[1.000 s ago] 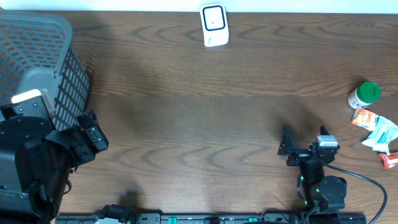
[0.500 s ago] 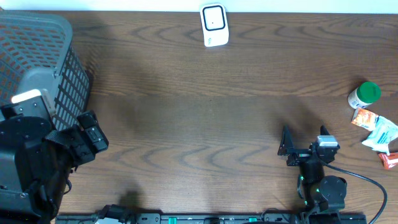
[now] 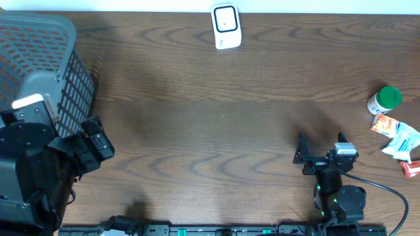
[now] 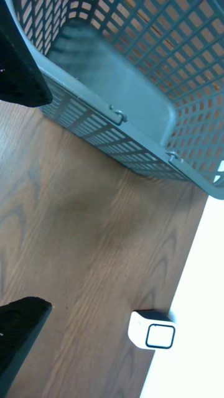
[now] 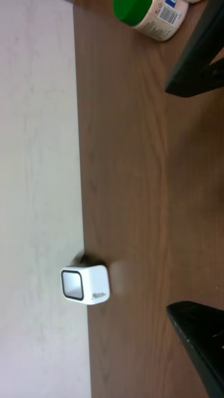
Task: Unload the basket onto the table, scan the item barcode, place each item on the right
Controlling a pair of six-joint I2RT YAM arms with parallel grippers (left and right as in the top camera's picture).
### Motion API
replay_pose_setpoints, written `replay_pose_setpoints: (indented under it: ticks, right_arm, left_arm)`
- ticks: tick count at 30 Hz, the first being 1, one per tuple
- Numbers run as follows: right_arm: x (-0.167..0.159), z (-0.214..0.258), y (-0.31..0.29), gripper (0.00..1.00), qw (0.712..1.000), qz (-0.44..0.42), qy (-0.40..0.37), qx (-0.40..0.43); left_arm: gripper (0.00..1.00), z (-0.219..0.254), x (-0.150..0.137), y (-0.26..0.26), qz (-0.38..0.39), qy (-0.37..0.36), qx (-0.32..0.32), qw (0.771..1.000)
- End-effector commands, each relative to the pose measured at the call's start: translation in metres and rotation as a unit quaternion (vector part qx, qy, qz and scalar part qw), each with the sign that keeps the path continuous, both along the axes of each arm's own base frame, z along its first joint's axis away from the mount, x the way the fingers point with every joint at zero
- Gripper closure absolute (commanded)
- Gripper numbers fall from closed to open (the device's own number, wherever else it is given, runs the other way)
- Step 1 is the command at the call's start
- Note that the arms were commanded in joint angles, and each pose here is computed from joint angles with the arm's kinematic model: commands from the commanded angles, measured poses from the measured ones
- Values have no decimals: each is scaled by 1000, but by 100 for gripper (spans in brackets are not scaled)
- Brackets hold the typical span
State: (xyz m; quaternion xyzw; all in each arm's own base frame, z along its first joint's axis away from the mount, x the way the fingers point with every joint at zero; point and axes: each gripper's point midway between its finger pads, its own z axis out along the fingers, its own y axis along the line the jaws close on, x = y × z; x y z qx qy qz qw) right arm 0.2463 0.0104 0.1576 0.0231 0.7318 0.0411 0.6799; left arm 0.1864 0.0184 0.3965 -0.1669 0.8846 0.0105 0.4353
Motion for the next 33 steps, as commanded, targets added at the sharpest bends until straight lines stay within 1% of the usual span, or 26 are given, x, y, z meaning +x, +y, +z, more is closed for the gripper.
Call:
replay_pose_setpoints:
  ticks: [1,5,7,10,18,23,33]
  right_arm:
    - [0,0,-1,1,1000,-2,0,-3]
    - [0,0,-1,1,1000,-1,0,-3]
    - [0,0,-1,1,1000,-2,0,-3]
    - [0,0,-1,1,1000,-1,0,-3]
    - [0,0,-1,1,1000,-1,0,-3]
    - [0,-2,-1,1,1000,-1,3,-3]
    - [0,-2,-1,1,1000,-1,3,-3]
  left_arm:
    - [2,5,4,2,9,-17,-1,1000]
    - [2,6,10,1,-14,-42,23,999]
    - [2,0,15,-1,-32,-63,43,997]
    - [2,-13,19,-1,-41,-92,54,994]
    - [2,-66,22,-1,-35,-150,46,987]
    - [2,-96,25,0,-31,-167,41,985]
    - [2,-142,30,-1,-34,-181,41,982]
